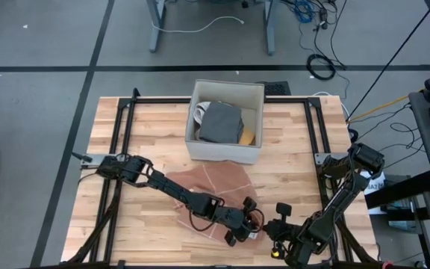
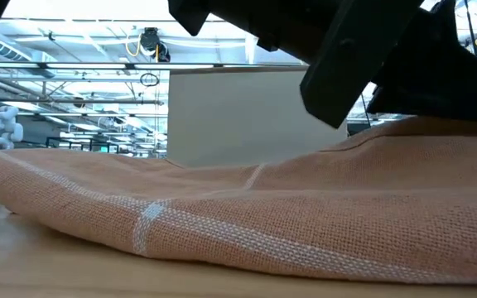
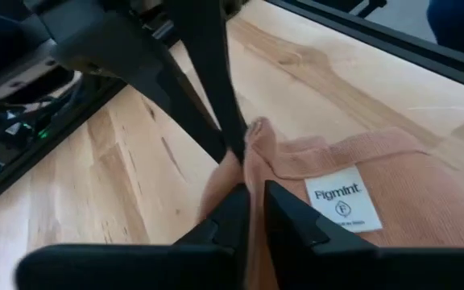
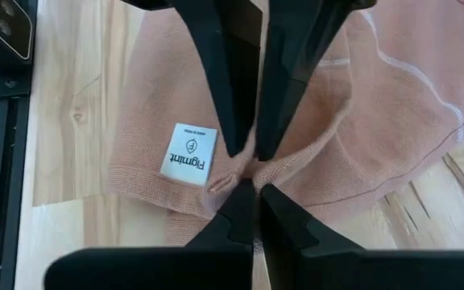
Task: Fold towel
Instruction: Fold the brown towel with white checkered lines
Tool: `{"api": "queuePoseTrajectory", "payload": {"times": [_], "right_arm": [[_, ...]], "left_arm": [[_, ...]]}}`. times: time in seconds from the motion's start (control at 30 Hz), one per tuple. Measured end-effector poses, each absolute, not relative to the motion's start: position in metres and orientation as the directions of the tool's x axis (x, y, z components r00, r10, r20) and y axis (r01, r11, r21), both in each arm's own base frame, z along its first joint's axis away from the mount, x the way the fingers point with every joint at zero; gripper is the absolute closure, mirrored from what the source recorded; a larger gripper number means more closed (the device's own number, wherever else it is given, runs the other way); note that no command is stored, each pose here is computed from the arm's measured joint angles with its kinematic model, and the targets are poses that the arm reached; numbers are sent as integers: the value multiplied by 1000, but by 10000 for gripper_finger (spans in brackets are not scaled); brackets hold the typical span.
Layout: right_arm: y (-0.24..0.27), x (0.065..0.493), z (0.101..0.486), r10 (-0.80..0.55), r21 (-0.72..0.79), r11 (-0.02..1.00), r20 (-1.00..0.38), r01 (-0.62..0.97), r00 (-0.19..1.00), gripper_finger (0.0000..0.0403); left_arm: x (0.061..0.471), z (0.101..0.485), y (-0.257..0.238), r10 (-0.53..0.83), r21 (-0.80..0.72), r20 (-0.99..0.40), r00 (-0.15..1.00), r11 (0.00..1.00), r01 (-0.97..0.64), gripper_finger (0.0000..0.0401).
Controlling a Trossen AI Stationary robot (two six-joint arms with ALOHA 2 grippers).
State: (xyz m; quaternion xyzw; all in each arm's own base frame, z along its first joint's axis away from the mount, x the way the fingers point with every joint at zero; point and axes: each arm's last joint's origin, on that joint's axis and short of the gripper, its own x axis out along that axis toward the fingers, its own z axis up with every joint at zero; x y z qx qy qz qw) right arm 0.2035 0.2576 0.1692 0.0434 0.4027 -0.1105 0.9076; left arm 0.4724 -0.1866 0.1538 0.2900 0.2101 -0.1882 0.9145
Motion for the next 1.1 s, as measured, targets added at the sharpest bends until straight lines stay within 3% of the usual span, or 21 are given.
{"api": "queuePoseTrajectory", "payload": {"times": [0.3,0.47,0.67,1.1], "right_arm": [[257,205,169,-165,-6,971,-738,239,654,402],[258,205,169,-163,-10,973,-738,230,654,403],[259,206,170,-149,-15,979,-737,204,660,403],[262,206,170,-96,-20,992,-756,124,648,403]], "left_arm": [[474,158,-190,-166,511,-436,885,763,395,299],[472,159,-195,-136,578,-424,895,720,383,297],[474,156,-186,-191,476,-465,864,769,426,297],[476,156,-183,-240,430,-468,851,779,457,297]]}}
